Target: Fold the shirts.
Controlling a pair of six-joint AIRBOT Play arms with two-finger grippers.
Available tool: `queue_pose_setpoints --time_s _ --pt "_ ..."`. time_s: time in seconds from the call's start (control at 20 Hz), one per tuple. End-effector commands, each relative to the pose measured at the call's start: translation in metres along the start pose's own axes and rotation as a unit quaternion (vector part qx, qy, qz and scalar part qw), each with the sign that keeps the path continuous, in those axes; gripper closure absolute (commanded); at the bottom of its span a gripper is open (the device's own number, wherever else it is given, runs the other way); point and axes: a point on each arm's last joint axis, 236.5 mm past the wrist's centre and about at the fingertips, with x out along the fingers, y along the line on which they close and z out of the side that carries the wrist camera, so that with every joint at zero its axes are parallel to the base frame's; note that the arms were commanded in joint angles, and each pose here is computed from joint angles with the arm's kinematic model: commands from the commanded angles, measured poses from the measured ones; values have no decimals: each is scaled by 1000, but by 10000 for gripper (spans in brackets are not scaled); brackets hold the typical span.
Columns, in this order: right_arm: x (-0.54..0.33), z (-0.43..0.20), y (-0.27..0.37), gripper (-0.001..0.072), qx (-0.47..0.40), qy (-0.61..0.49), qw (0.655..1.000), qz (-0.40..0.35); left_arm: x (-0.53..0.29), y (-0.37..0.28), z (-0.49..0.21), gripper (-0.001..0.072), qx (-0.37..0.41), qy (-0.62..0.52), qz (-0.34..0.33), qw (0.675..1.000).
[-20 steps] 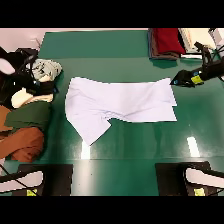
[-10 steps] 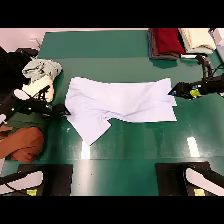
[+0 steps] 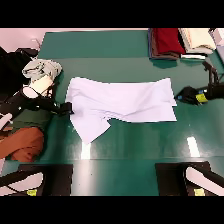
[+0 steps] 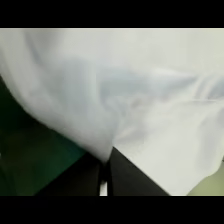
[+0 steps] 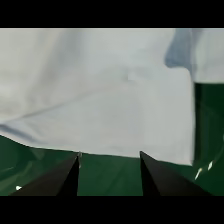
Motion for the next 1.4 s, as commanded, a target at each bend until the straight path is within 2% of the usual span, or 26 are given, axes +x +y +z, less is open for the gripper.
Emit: queue_pose_setpoints --time_s 0.0,0.05,0.1,0.25,0.35,0.55,0.6,0.65,0.7,0.8,0.85,0.9,1.0,1.1,1.2,1.35 --pt "12 -47 -63 276 97 50 994 -26 -28 -20 26 680 28 -42 -6 999" --pt "19 -59 -80 224 133 51 989 -25 -33 -22 30 680 33 -51 -7 998" --pt "26 -69 -90 205 158 48 986 -18 -35 -24 32 680 34 -53 -7 998" --pt "47 -77 -95 220 199 24 980 12 -34 -24 32 680 33 -53 -7 998" --pt "58 -71 -87 262 202 2 979 30 -34 -24 32 680 33 -53 -8 998" --pt "89 -64 -62 263 194 20 979 59 -34 -24 32 680 32 -52 -9 998" --pt "98 -61 -57 285 190 20 980 60 -34 -24 32 680 33 -52 -9 998" --pt "105 -57 -53 346 183 17 981 59 -34 -24 32 680 33 -52 -9 998" --pt "109 -54 -49 362 171 13 984 55 -34 -24 32 680 33 -52 -9 998" --pt "108 -43 -36 606 133 3 990 49 -36 -25 32 680 34 -54 -9 998" --pt "101 -33 -29 666 112 -9 992 49 -38 -28 33 681 37 -53 -11 998" --pt "91 -21 -18 698 87 -26 994 54 -45 -33 36 680 43 -54 -14 998" --pt "51 10 11 698 33 -76 994 66 -77 -53 51 680 71 -93 -20 993" --pt "-9 40 47 699 -29 -138 987 79 -142 -89 75 681 119 -176 -22 977" --pt "-90 65 88 699 -96 -224 967 81 -235 -140 89 681 172 -289 -30 941" --pt "-227 76 148 699 -187 -373 907 62 -396 -221 66 681 255 -464 -43 847"
